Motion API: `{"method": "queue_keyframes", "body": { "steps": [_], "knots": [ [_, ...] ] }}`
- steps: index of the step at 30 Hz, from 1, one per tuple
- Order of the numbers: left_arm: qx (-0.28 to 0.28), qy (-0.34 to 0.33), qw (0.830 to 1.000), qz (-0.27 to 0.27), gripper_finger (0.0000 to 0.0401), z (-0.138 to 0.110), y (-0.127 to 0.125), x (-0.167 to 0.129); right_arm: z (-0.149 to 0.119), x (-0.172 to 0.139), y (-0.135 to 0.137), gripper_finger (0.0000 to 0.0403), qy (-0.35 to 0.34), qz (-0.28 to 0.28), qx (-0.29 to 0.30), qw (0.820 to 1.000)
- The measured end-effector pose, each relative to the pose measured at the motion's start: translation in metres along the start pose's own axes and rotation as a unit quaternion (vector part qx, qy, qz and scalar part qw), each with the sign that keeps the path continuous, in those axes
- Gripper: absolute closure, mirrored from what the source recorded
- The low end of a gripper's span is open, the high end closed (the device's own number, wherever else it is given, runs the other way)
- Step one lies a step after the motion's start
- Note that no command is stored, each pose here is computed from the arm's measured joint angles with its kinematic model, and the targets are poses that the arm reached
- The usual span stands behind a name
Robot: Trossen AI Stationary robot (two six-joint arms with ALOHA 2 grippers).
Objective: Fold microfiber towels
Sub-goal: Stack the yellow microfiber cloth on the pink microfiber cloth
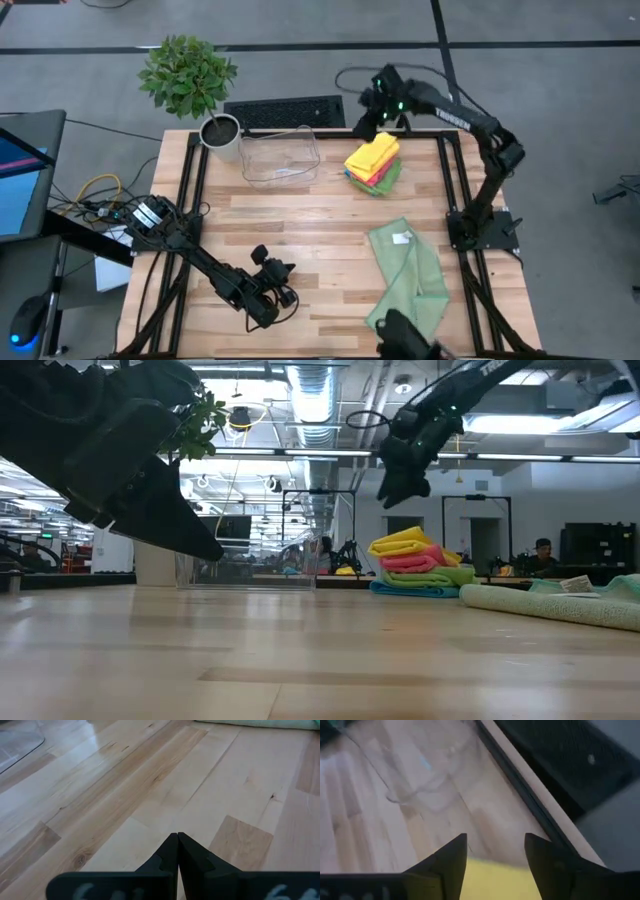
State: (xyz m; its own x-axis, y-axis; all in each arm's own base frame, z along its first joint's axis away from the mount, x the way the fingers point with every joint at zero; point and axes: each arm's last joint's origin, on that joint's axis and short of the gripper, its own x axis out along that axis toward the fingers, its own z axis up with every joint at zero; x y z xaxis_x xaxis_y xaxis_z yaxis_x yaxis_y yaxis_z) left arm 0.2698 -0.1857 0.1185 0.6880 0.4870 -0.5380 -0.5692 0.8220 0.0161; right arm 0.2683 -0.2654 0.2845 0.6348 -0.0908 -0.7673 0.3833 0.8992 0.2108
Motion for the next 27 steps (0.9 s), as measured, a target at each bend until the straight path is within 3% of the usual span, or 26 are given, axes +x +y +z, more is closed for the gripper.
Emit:
{"method": "queue_keyframes", "body": {
  "steps": [5,11,23,27],
  "knots": [
    [0.008,-0.002,1.0,-0.006,0.0401,-0.003,-0.002,-0.005,-0.039,0.017,0.03,0.0203,-0.086,-0.02,-0.023,0.996],
    [0.01,-0.01,1.0,-0.019,0.0401,-0.001,-0.006,-0.005,-0.086,0.037,0.058,0.0229,-0.194,-0.117,-0.03,0.974],
    [-0.005,-0.018,0.999,-0.036,0.0401,0.002,-0.01,-0.006,-0.163,0.07,0.069,0.0285,-0.165,-0.108,0.012,0.98],
    [-0.01,-0.019,0.999,-0.039,0.0401,0.002,-0.011,-0.006,-0.179,0.073,0.07,0.0293,-0.165,-0.138,0.018,0.976]
  ]
}}
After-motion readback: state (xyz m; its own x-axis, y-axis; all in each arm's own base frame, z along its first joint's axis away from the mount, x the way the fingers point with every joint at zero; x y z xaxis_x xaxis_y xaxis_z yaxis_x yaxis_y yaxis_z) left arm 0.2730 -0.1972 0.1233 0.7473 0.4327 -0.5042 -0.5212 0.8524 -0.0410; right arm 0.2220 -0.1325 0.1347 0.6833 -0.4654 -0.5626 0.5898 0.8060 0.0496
